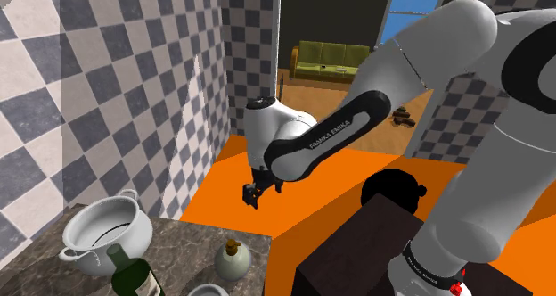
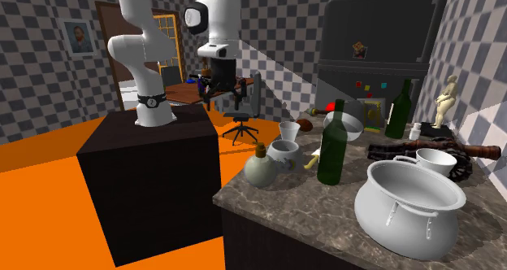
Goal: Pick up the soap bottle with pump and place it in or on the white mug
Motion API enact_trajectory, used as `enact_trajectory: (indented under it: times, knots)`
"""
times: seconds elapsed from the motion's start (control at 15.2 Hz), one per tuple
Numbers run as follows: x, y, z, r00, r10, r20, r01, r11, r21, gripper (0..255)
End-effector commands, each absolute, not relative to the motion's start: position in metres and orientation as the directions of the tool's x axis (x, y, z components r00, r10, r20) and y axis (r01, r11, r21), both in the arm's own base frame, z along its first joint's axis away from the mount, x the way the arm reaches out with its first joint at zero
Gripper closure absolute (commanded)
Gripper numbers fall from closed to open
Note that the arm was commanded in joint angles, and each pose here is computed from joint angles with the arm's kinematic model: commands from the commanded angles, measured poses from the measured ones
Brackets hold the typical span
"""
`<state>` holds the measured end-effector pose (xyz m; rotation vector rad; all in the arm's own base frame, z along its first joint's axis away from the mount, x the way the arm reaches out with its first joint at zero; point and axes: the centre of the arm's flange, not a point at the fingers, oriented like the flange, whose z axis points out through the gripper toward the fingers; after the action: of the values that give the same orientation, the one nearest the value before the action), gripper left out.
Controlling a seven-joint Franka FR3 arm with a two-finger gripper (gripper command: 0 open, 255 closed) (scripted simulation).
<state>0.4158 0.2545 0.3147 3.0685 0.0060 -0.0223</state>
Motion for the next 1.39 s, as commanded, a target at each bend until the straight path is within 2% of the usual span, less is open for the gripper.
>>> enact_trajectory:
  times: [0.0, 0.79, 1.32]
  knots:
    - [0.424, 0.274, 0.296, 1.0, 0.005, -0.022, 0.007, -0.998, 0.067, 0]
    - [0.451, 0.379, 0.186, 0.997, 0.02, -0.068, 0.023, -0.999, 0.041, 0]
    - [0.448, 0.377, 0.146, 0.997, 0.02, -0.068, 0.023, -0.999, 0.041, 0]
